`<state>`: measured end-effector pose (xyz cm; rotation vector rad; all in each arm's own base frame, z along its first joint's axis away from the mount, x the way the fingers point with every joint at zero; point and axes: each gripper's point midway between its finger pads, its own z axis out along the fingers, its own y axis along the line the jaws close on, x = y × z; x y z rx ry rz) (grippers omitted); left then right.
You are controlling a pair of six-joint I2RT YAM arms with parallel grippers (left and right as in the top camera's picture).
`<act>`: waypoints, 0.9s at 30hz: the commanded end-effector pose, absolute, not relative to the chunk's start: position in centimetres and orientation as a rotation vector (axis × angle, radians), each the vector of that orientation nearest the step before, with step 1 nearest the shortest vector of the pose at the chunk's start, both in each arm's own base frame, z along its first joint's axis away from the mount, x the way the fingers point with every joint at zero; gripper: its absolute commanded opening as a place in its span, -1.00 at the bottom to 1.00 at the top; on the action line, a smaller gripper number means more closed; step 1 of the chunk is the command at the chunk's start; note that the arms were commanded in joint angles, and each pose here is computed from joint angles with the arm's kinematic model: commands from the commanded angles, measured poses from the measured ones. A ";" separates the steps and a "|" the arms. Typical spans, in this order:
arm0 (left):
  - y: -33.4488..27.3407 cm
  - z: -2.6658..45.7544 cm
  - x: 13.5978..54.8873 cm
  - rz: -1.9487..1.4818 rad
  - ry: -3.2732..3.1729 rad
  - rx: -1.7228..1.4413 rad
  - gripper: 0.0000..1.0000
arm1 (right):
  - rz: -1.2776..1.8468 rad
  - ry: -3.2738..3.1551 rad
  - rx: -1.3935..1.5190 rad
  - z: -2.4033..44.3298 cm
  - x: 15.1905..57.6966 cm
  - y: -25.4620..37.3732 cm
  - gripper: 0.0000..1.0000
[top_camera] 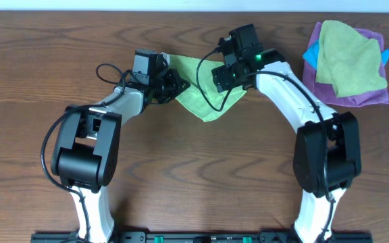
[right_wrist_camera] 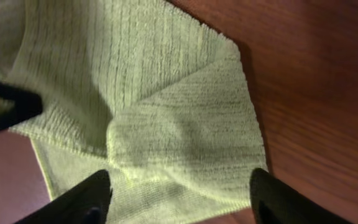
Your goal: Fold the cloth
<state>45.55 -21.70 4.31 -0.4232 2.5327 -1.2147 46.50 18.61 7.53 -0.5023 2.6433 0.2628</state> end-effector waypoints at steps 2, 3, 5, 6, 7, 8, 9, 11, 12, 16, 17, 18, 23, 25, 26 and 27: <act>-21.7 4.5 45.3 -1.232 2.535 -0.417 -0.88 | 0.325 2.726 -0.452 4.5 45.6 18.9 0.36; -21.7 4.5 45.4 -1.229 2.534 -0.419 -0.88 | 0.331 2.749 -0.419 4.1 45.4 19.0 0.34; -21.7 4.5 45.4 -1.225 2.534 -0.425 -0.88 | 0.342 2.774 -0.381 3.9 44.9 19.3 0.33; -21.6 4.4 45.4 -1.219 2.536 -0.434 -0.88 | 0.347 2.776 -0.388 3.8 44.7 19.6 0.32; -21.5 4.3 45.5 -1.209 2.536 -0.440 -0.88 | 0.346 2.772 -0.404 3.9 44.6 20.1 0.33; -21.4 4.3 45.5 -1.202 2.535 -0.443 -0.88 | 0.337 2.764 -0.415 3.9 44.6 20.5 0.33; -21.4 4.2 45.6 -1.197 2.534 -0.445 -0.88 | 0.341 2.757 -0.428 3.8 44.5 21.0 0.30; -21.3 4.2 45.7 -1.187 2.533 -0.454 -0.88 | 0.356 2.759 -0.443 3.7 44.2 21.8 0.30; -21.2 4.1 45.7 -1.182 2.533 -0.457 -0.88 | 0.358 2.765 -0.447 3.6 43.9 22.1 0.30; -21.1 4.1 45.8 -1.174 2.532 -0.462 -0.88 | 0.342 2.790 -0.458 3.0 43.1 22.6 0.26; -21.1 4.1 45.8 -1.174 2.531 -0.460 -0.88 | 0.325 2.787 -0.456 2.9 43.2 22.4 0.25; -21.1 4.1 45.8 -1.174 2.531 -0.461 -0.88 | 0.315 2.786 -0.453 2.7 43.3 22.3 0.25; -21.1 4.1 45.8 -1.174 2.531 -0.466 -0.88 | 0.262 2.793 -0.443 1.0 43.4 21.6 0.21; -21.1 4.1 45.8 -1.175 2.531 -0.467 -0.88 | 0.256 2.813 -0.445 -0.2 43.2 21.6 0.17; -21.1 4.1 45.8 -1.177 2.532 -0.472 -0.88 | 0.254 2.821 -0.446 -0.7 43.2 21.5 0.16; -21.1 4.1 45.8 -1.179 2.532 -0.481 -0.88 | 0.253 2.826 -0.446 -1.0 43.2 21.5 0.15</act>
